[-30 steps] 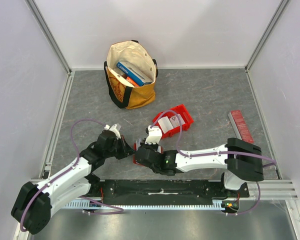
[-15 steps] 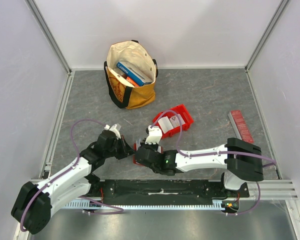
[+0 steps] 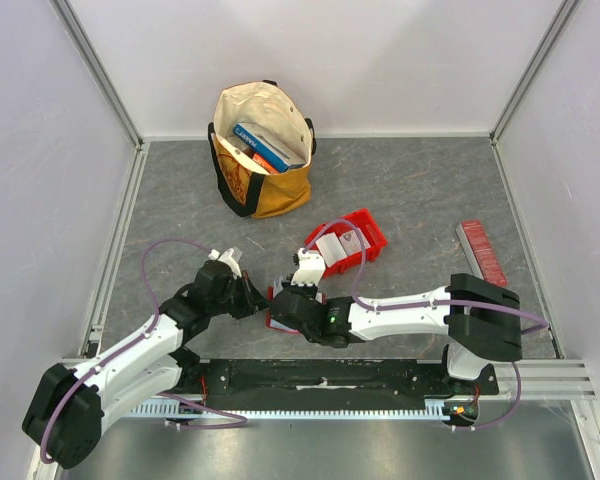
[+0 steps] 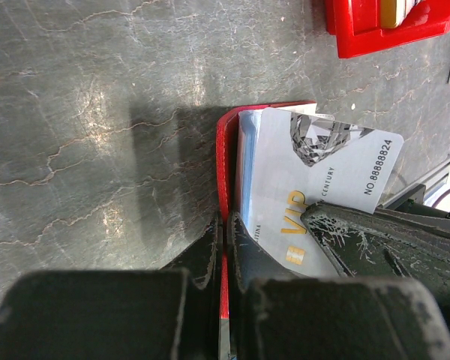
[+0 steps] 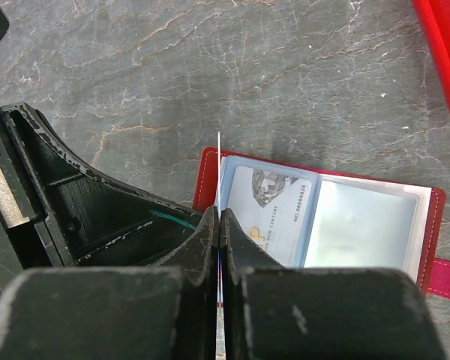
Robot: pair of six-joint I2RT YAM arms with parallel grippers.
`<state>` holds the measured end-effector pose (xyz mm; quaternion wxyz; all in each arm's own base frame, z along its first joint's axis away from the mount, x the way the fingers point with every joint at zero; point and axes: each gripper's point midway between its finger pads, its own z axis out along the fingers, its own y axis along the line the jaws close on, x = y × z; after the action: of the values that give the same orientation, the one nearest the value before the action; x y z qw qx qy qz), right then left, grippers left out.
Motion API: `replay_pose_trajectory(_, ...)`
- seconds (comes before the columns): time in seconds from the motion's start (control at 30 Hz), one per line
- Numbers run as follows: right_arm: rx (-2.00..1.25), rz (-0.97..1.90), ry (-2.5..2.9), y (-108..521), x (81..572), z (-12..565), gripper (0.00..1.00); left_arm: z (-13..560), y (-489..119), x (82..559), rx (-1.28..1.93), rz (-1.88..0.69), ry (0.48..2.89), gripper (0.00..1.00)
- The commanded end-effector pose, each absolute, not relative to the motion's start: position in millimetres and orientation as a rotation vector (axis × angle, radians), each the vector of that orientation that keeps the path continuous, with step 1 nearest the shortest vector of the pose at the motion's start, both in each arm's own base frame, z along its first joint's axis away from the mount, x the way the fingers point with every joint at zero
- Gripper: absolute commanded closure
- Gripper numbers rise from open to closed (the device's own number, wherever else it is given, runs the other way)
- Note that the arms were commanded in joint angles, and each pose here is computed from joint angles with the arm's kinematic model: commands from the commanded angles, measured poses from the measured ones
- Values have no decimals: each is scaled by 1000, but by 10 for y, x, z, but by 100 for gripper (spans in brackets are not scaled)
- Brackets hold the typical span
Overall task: Put the credit cards into the card holder
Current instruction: Insert the credit card into the card holder.
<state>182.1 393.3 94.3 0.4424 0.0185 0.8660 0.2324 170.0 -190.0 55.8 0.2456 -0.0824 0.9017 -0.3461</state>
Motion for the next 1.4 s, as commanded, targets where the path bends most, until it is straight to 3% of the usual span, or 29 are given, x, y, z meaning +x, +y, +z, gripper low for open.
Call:
replay_pose_trajectory(0.0,131,640,2083,3978,1905,1218,100,607,-1945,1699,-244,-990,2445,98)
replay_pose_trajectory(0.83,103,629,2122,4041,1864,1058,100,642,-1957,1707,-245,-1002,2436,98)
replay_pose_trajectory(1.37,-24,349,2117,4046,1781,1044,100,719,-1989,1714,-256,-1035,2417,98)
